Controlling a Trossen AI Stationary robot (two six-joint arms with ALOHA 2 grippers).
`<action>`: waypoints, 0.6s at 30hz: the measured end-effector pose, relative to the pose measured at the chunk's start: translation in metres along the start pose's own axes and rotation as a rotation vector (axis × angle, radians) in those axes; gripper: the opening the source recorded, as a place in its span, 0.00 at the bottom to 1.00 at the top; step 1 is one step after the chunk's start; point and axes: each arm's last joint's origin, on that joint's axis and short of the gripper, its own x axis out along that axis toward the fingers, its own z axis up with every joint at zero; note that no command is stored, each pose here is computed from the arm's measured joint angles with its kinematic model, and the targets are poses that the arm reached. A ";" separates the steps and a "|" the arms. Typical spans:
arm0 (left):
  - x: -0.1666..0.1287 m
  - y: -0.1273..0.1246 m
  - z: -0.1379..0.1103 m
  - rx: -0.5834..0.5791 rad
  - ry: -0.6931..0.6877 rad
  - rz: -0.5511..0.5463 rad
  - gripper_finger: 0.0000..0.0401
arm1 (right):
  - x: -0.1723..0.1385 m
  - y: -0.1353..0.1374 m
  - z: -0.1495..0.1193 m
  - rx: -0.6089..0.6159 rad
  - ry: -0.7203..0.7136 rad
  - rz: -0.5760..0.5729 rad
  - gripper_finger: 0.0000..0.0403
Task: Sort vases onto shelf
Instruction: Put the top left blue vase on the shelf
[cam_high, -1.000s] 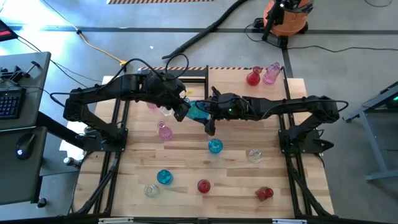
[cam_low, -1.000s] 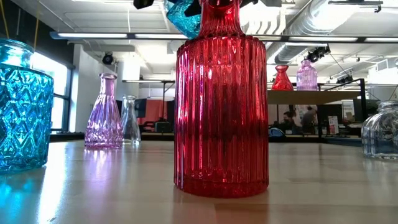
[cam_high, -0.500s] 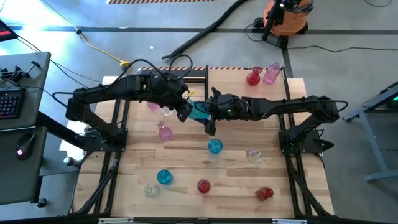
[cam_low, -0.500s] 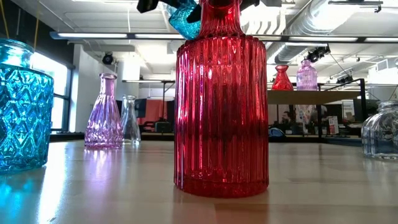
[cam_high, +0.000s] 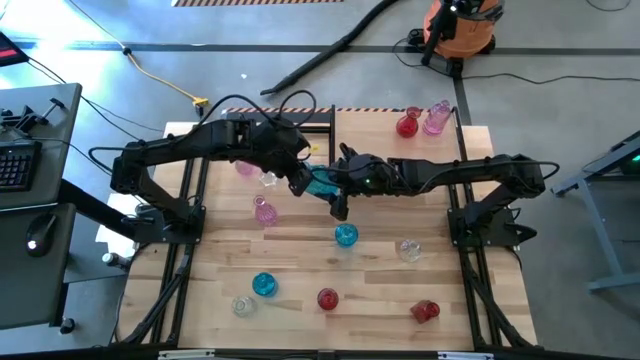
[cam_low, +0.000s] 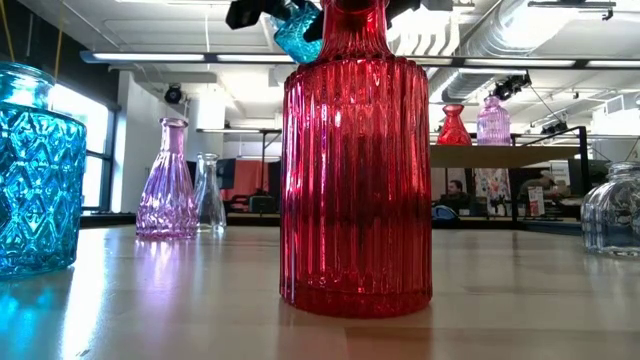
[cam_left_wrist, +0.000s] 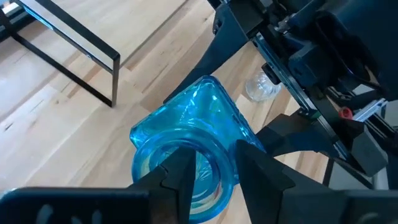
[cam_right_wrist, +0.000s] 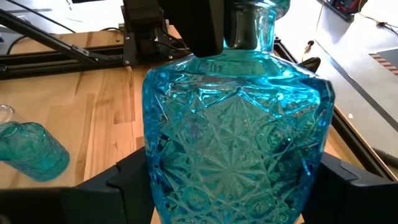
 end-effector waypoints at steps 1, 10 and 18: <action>0.000 0.001 0.000 -0.002 0.000 0.002 0.27 | 0.000 0.000 0.000 0.000 0.001 0.000 0.67; -0.008 0.004 0.001 -0.047 0.006 -0.038 0.28 | -0.001 -0.001 -0.002 -0.005 0.030 -0.005 0.67; -0.034 0.007 0.003 -0.051 -0.082 -0.056 0.28 | -0.003 -0.001 -0.003 0.005 0.039 -0.009 0.67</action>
